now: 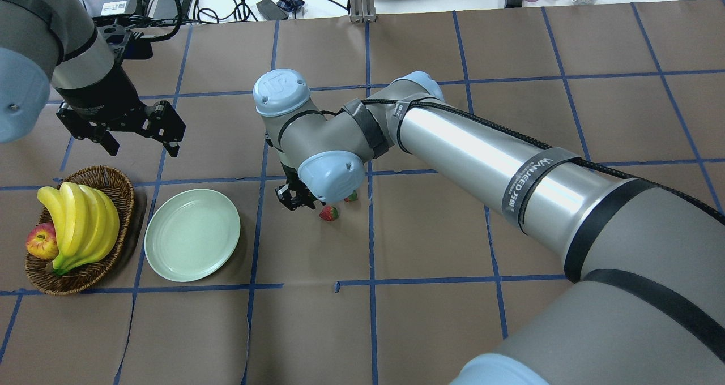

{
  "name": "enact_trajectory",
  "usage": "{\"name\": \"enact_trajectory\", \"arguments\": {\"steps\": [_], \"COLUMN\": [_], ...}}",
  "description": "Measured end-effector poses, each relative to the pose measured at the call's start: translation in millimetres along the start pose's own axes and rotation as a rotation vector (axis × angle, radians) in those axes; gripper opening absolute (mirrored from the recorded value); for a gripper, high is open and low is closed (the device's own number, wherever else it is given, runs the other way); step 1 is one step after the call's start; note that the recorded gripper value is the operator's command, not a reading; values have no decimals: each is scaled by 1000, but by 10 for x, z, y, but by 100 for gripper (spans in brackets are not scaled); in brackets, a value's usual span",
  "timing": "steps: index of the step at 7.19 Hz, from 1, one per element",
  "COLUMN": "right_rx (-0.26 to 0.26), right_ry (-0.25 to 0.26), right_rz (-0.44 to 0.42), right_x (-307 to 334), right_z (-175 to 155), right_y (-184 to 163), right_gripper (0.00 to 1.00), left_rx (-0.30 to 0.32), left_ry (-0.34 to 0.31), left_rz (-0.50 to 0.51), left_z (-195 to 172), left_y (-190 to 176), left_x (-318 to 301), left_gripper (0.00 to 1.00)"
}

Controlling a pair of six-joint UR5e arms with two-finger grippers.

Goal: Collect all strawberries into plate
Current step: 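Carry the strawberry toward the others and release it from the right gripper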

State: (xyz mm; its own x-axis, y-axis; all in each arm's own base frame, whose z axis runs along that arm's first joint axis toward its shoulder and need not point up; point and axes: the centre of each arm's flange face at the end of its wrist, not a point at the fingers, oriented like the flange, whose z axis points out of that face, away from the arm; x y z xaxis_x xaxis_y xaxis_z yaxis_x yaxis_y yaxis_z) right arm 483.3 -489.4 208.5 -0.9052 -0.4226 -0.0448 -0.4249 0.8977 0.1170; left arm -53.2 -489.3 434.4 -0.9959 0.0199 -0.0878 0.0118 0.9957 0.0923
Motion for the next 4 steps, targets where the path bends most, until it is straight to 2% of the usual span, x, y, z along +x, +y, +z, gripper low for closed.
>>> {"name": "enact_trajectory", "arguments": {"steps": [1, 2, 3, 4], "right_rx": [0, -2, -7, -15], "right_ry": [-6, -16, -31, -39], "right_rz": [-4, -8, -14, -22], "right_x": [-44, -102, -165, -209], "right_z": [34, 49, 67, 100], "right_y": [0, 16, 43, 66], "right_gripper": [9, 30, 42, 43], "left_rx": [-1, -3, -5, -7], "left_ry": [0, 1, 0, 0], "left_rz": [-1, -2, -2, -3], "left_z": [5, 12, 19, 27], "left_y": [2, 5, 7, 9], "left_x": [-7, -8, -9, -9], "left_gripper": [100, 100, 100, 100]}}
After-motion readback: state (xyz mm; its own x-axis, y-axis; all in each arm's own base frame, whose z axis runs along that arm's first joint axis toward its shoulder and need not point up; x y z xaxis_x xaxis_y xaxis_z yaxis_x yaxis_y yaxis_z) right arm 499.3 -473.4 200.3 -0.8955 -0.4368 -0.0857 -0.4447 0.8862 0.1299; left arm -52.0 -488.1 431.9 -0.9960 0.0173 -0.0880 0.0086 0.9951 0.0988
